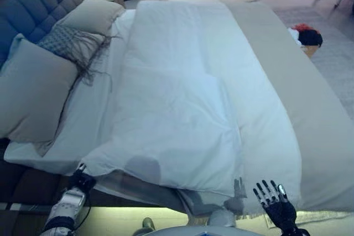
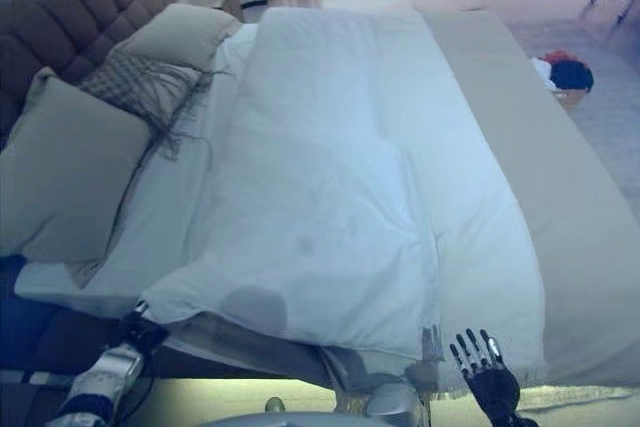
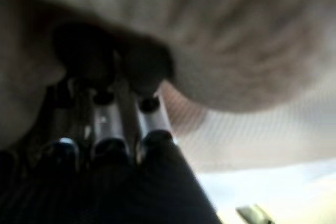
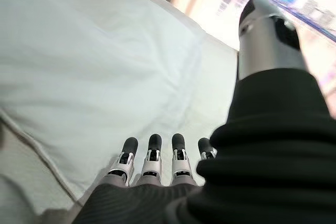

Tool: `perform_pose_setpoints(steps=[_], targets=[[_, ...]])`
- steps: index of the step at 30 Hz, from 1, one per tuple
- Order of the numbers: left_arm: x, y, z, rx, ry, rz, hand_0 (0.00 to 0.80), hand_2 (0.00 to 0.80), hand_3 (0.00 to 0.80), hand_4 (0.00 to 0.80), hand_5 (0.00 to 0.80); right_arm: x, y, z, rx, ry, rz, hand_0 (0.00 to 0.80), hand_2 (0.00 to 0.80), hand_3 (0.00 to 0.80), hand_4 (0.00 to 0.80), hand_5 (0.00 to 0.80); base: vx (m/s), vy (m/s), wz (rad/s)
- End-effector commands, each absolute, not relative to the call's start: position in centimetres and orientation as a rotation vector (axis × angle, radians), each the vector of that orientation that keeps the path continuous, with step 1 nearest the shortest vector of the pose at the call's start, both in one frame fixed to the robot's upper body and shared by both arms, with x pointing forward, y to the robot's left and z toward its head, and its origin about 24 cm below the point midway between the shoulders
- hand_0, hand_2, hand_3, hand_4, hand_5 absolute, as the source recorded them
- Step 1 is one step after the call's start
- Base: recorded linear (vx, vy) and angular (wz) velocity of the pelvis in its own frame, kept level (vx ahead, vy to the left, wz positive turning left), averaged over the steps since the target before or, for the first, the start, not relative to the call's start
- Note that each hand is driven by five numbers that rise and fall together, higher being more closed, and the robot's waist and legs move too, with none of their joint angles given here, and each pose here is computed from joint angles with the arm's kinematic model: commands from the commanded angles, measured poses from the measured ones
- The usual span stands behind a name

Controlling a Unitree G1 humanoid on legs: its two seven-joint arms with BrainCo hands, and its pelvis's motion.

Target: Make the bed neatly

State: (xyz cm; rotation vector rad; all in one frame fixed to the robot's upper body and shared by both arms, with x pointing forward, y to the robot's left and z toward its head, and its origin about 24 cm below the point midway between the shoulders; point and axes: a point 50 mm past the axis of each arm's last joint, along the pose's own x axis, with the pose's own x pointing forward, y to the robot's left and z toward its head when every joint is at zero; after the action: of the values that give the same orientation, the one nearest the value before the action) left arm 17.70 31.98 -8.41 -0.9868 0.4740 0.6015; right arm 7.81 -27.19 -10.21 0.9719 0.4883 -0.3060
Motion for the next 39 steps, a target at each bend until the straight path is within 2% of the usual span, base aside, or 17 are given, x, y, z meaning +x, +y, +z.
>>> perform_pose_setpoints(steps=[1,5,10,14,20,26,30,33,37,39], targets=[[21.4,36.2,-2.3,-0.88,0.148,0.55,0.8,0.8,0.8,0.8,0.8,9.3,-26.5,-8.9,1.019,0.343,-0.288,0.0,0.0,0.0,0.0,0.0,-0.123,-0.153,-0.1],[21.1,36.4,-2.5,-0.901,0.15,0.581,0.8,0.8,0.8,0.8,0.8,10.6,-26.3,-8.3,0.999,0.363,-0.258,0.0,0.0,0.0,0.0,0.0,-0.109,-0.168,-0.05],[21.9,34.2,-3.5,-0.96,0.13,0.548,0.8,0.8,0.8,0.8,0.8,12.5,-27.0,-7.5,0.947,0.329,-0.26,0.0,0.0,0.0,0.0,0.0,-0.208,-0.065,0.17],[20.6,34.2,-4.4,-1.025,0.119,0.589,0.8,0.8,0.8,0.8,0.8,12.6,-27.8,-7.1,0.912,0.326,-0.263,0.0,0.0,0.0,0.0,0.0,-0.043,0.101,-0.2],[19.3,34.2,-5.7,-1.038,0.161,0.6,0.8,0.8,0.8,0.8,0.8,11.6,-28.7,-7.8,0.89,0.374,-0.256,0.0,0.0,0.0,0.0,0.0,0.128,0.395,-0.2],[19.0,34.1,-5.9,-1.058,0.158,0.58,0.8,0.8,0.8,0.8,0.8,12.5,-28.6,-7.1,0.91,0.348,-0.206,0.0,0.0,0.0,0.0,0.0,0.152,0.583,0.03],[20.7,34.4,-4.7,-1.089,0.136,0.561,0.8,0.8,0.8,0.8,0.8,11.6,-28.0,-8.4,0.976,0.37,-0.239,0.0,0.0,0.0,0.0,0.0,0.152,0.467,0.09],[21.0,35.9,-3.9,-1.071,0.163,0.618,0.8,0.8,0.8,0.8,0.8,12.4,-26.8,-8.7,1.033,0.362,-0.225,0.0,0.0,0.0,0.0,0.0,0.081,0.239,0.23],[19.1,40.3,-1.7,-0.98,0.13,0.743,0.8,0.8,0.8,0.8,0.8,14.2,-24.9,-8.2,1.05,0.37,-0.154,0.0,0.0,0.0,0.0,0.0,-0.016,0.171,-0.16],[18.0,42.1,-0.7,-0.905,0.111,0.822,0.8,0.8,0.8,0.8,0.8,13.7,-24.4,-8.4,1.056,0.386,-0.142,0.0,0.0,0.0,0.0,0.0,-0.054,0.163,-0.54]])
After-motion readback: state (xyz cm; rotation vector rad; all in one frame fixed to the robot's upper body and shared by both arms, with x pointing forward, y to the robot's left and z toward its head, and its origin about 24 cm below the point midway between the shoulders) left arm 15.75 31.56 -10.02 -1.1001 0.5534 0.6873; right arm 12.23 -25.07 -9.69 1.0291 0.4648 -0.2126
